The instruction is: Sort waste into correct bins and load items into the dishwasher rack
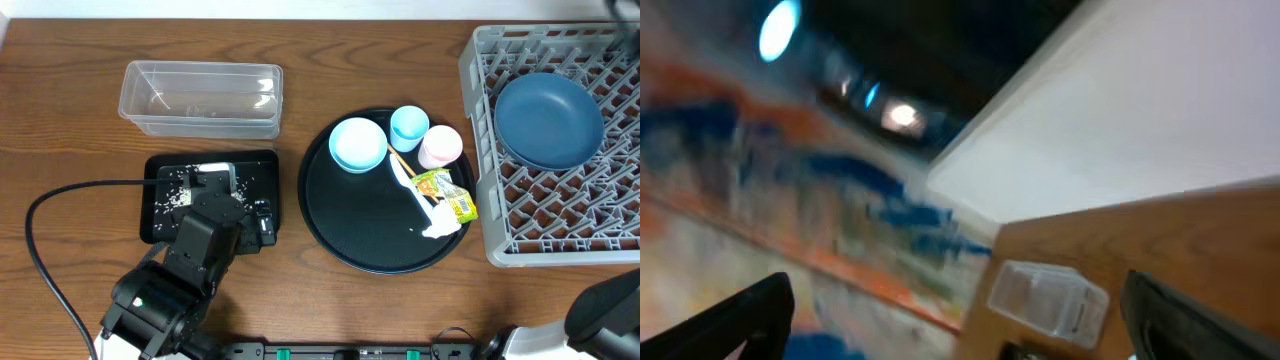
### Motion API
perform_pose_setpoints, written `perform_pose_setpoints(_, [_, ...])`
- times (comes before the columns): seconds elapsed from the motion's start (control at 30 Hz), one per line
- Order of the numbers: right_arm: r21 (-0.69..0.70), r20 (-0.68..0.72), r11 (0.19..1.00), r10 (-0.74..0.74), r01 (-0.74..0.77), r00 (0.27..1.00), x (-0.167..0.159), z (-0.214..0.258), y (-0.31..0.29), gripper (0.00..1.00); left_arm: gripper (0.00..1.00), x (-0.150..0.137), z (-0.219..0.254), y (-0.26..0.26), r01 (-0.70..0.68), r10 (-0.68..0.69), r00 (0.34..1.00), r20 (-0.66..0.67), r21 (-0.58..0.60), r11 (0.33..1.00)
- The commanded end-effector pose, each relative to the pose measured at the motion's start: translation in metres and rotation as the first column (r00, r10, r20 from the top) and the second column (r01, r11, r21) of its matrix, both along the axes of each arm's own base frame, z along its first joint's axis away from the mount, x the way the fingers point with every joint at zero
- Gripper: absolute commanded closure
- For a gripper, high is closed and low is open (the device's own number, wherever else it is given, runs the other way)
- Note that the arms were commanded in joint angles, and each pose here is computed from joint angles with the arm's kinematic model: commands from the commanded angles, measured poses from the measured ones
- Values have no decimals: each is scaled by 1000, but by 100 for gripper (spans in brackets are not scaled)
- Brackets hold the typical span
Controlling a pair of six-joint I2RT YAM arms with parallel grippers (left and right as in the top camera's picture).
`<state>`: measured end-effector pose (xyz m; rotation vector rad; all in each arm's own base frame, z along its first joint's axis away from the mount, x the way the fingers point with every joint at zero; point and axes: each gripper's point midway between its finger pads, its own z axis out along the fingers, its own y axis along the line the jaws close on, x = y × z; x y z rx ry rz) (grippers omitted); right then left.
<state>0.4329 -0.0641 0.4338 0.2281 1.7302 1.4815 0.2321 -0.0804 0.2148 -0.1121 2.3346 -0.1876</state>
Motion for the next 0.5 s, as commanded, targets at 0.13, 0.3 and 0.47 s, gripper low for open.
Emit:
perform_pose_setpoints(0.13, [-555,-91,735,-519,390,850,14,-118,-62,1,2,2,7,3,-13,13,1000,19,9,1000])
perform_pose_setpoints(0.3, [-812,-14,468,-615,350,788,-7,-125,-73,1,2,2,7,3,-13,13,1000,19,9,1000])
perform_pose_setpoints(0.47, [-847,9,469,-457,249,889,-5,-125,-38,1,2,2,7,3,-13,13,1000,19,9,1000])
